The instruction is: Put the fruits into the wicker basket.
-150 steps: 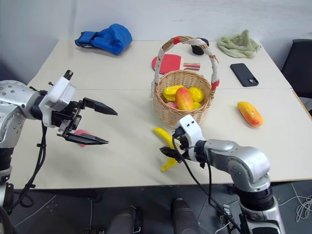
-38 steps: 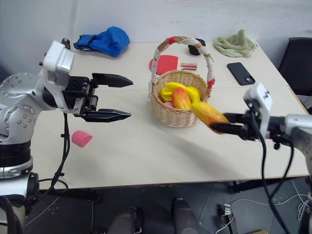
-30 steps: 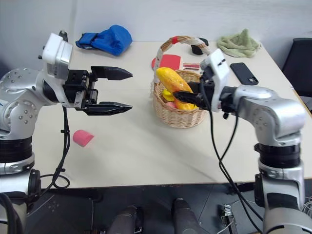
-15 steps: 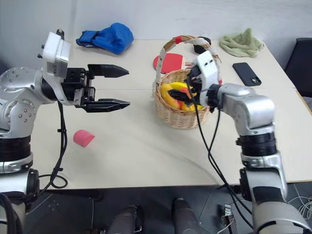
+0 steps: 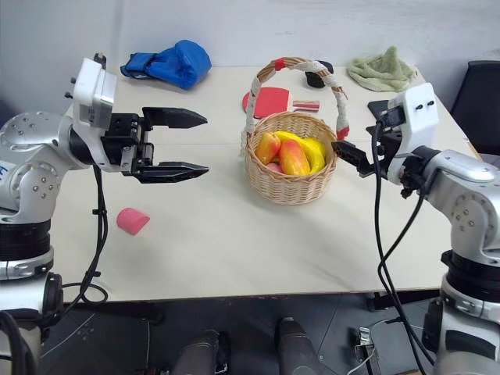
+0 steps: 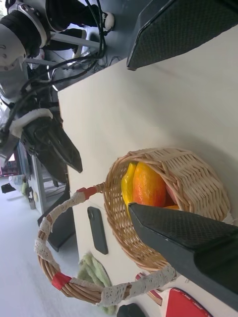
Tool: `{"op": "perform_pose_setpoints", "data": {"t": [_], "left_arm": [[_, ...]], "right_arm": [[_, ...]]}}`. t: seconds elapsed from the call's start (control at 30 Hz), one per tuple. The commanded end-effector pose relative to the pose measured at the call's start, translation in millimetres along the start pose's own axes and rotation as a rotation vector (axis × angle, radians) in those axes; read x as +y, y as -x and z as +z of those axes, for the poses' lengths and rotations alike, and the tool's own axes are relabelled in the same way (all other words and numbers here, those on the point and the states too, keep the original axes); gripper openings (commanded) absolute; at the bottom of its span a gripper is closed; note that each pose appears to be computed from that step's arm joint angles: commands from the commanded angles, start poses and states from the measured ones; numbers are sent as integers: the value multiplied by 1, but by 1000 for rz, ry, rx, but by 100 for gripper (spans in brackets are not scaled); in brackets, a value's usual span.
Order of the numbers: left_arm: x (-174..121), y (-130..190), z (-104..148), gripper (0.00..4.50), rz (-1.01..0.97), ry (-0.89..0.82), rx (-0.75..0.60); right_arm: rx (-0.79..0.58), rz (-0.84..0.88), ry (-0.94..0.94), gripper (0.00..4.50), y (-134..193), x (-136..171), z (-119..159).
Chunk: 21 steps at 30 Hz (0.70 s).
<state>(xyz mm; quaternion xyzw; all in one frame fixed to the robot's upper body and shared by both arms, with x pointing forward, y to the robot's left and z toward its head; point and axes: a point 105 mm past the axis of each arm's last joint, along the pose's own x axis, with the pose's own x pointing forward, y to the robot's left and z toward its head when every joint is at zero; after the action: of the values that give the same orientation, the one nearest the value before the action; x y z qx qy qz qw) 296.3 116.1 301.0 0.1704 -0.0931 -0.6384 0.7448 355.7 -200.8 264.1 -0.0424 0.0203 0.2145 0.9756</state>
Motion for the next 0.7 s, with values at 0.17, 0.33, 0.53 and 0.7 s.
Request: {"op": "perform_pose_setpoints", "data": {"t": [0.17,0.33,0.53,0.7], "left_arm": [[5,-3,12,450,2,-63,-15],[6,-1,13,450,11,-70,-13],[5,1,12,450,21,-67,-16],[6,-1,12,450,19,-67,-21]], "right_arm": [[-114,-103,52,408,-41,-7,6],[-132,-92,123,243,-46,-1,2],[-206,-156,117,43,-38,-10,15],[-237,-129,116,31,-29,-8,17]]}}
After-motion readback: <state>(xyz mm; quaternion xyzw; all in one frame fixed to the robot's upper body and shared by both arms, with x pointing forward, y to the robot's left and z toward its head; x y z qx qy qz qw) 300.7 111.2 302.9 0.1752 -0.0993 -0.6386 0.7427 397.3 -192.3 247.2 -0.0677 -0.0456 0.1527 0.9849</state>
